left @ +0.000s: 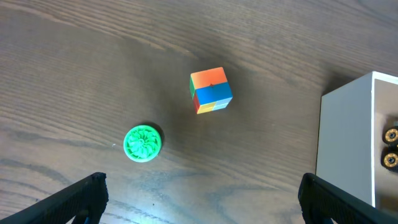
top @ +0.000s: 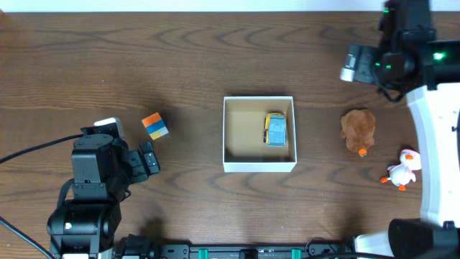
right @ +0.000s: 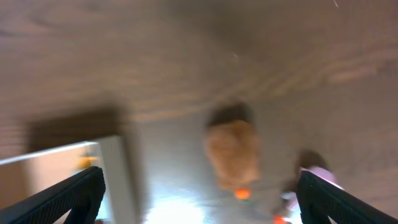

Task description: Pack container

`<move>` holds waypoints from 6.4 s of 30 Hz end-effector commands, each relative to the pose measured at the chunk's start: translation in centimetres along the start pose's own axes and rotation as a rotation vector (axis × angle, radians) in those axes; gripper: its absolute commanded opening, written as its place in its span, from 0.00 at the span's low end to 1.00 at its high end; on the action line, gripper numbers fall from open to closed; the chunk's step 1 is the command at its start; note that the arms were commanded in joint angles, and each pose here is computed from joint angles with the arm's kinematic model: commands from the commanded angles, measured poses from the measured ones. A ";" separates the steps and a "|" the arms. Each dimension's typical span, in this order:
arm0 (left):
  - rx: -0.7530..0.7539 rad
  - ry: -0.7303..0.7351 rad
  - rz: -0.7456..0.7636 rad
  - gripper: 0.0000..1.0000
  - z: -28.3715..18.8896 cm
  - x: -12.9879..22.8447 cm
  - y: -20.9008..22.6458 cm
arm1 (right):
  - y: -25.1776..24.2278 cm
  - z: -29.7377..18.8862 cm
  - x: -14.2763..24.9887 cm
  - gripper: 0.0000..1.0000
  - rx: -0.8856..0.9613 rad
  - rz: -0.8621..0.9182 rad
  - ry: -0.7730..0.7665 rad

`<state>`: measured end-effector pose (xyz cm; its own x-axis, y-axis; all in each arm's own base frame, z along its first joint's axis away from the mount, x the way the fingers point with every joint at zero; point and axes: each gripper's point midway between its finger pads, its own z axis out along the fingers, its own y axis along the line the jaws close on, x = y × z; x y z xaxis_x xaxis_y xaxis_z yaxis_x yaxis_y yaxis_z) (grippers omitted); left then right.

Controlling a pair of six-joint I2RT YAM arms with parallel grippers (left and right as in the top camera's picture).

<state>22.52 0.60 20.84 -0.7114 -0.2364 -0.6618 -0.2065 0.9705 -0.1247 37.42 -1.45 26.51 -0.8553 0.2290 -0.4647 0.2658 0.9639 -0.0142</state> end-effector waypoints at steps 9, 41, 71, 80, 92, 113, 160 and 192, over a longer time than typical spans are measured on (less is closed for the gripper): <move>0.000 -0.018 -0.015 0.98 -0.5 -0.7 0.0 | -4.9 14.8 10.6 0.99 0.073 -0.040 0.365; -0.005 0.002 -0.014 0.98 -0.5 -0.2 0.1 | -1.2 12.8 9.1 0.06 -0.012 -0.111 0.245; -0.005 0.003 -0.014 0.98 -0.5 -0.1 0.1 | 23.3 6.9 15.2 0.10 -0.244 0.019 0.111; -0.005 0.003 -0.013 0.98 -0.5 -0.1 0.1 | 23.9 11.6 18.4 0.11 -0.163 -0.007 0.224; -0.005 0.004 -0.013 0.98 -0.5 -0.1 0.1 | 23.9 14.0 19.8 0.45 -0.118 -0.023 0.260; -0.005 0.004 -0.013 0.98 -0.5 -0.1 0.1 | 22.7 7.7 14.5 0.89 -0.195 -0.060 0.063; -0.008 0.014 -0.013 0.98 -0.5 0.1 0.2 | -17.0 16.2 21.7 0.95 0.278 0.774 0.359; -0.009 0.018 -0.012 0.98 -0.5 0.2 0.2 | -15.4 17.5 21.1 0.01 0.159 0.697 0.325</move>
<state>21.85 0.61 20.31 -0.7342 -0.2364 -0.6365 -0.2108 0.9705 -0.1172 21.98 -15.09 1.29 -0.5049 0.8474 -0.1645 0.8614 0.5068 -0.0333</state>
